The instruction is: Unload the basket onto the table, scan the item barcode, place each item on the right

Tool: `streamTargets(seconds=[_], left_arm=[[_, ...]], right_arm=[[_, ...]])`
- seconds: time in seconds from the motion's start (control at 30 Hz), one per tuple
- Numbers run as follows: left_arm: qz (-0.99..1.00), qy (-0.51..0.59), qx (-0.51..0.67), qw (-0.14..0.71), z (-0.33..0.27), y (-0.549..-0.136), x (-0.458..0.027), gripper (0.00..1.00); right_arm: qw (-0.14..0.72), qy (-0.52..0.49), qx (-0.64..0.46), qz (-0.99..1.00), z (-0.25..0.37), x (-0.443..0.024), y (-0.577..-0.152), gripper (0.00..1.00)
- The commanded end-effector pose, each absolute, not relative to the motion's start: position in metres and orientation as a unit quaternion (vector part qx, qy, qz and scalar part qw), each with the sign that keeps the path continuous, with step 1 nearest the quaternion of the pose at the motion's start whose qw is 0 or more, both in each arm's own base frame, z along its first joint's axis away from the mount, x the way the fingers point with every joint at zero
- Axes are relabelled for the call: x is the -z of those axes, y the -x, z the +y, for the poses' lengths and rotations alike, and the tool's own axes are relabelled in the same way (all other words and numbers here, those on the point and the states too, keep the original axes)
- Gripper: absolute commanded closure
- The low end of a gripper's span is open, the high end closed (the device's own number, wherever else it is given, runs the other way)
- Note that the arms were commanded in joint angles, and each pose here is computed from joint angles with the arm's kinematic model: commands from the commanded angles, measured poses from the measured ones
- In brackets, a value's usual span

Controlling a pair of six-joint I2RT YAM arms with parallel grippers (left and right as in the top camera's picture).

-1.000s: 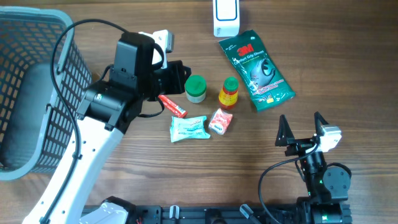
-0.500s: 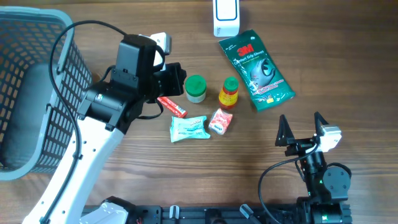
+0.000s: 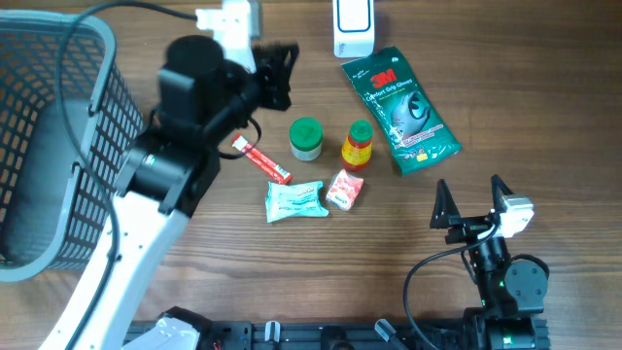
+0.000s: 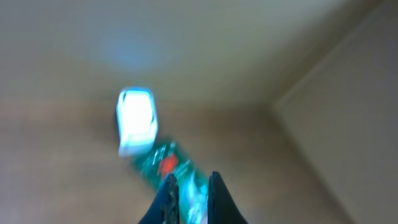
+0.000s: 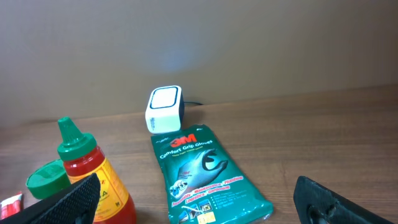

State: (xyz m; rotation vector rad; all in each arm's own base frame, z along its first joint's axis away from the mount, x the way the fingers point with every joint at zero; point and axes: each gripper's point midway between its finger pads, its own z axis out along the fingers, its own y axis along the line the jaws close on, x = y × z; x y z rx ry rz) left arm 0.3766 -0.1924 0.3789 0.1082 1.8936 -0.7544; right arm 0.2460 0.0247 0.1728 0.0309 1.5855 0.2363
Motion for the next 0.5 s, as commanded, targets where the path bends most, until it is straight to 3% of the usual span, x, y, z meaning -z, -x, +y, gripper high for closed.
streamTargets(seconds=[0.0,0.27,0.47], left_arm=[[0.710,-0.072,0.325,0.621,-0.185,-0.360,-0.451,0.96],[0.657,-0.119,0.264,0.696,-0.178,-0.361,-0.482,0.93],[0.576,-0.144,0.232,0.771,-0.160,-0.324,-0.540,0.65]], right_arm=[[0.698,-0.012,-0.099,0.709,0.024,-0.174,-0.246,0.00],[0.699,-0.012,-0.099,0.709,0.024,-0.174,-0.246,0.00],[0.699,-0.012,-0.099,0.709,0.024,-0.174,-0.246,0.00]])
